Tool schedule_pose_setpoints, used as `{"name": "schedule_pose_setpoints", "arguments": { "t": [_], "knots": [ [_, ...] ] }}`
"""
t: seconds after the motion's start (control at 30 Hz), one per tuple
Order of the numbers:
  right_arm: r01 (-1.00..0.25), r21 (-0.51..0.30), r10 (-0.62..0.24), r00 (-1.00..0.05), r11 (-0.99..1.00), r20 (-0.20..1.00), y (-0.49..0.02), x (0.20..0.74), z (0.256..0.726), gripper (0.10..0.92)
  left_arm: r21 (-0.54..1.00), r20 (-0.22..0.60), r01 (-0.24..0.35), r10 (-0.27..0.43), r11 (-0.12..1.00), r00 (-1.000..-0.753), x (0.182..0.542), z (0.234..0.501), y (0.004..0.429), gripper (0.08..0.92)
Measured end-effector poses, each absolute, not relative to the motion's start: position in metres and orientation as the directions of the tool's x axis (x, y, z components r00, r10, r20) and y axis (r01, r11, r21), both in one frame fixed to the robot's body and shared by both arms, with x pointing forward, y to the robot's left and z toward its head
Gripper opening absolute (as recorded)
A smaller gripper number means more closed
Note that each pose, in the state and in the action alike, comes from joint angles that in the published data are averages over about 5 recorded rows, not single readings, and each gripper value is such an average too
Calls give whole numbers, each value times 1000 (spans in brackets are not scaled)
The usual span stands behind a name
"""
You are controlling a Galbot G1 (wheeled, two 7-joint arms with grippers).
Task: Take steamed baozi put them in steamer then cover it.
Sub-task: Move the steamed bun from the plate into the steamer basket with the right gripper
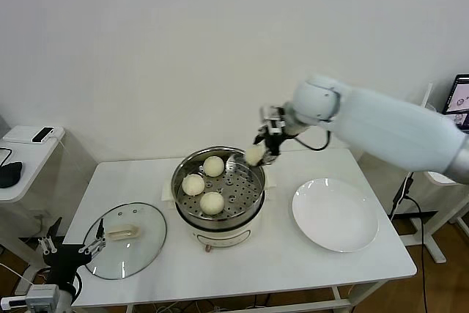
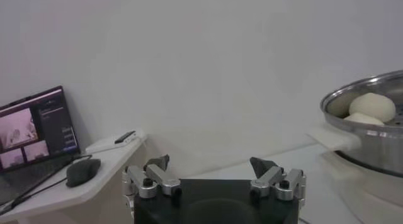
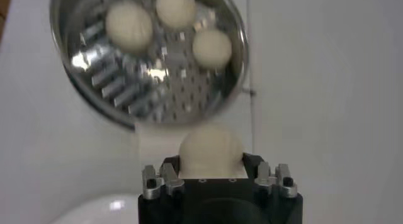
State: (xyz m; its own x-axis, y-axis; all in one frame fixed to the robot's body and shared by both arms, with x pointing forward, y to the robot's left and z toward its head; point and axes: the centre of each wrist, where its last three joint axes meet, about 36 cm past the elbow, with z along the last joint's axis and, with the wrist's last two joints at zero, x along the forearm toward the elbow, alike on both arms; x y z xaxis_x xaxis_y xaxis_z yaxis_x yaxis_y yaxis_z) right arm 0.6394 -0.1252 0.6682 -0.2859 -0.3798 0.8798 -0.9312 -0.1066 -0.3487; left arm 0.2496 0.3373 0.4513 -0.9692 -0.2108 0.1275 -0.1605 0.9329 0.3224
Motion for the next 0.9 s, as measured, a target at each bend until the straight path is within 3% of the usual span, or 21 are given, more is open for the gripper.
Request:
{"name": "schedule_pose_setpoints", "arguments": {
  "t": [0.43,0.9],
  "knots": [
    [-956,-291,-325,-260,-49,909,-68,634,617,628,318,123,-166,-214,933,-969,251,451,338,823],
    [-958,-285,-274,-276,6,921,-61,640,586,628,319,126,-165,-215,933,-969,252,449,339,823]
  ]
}}
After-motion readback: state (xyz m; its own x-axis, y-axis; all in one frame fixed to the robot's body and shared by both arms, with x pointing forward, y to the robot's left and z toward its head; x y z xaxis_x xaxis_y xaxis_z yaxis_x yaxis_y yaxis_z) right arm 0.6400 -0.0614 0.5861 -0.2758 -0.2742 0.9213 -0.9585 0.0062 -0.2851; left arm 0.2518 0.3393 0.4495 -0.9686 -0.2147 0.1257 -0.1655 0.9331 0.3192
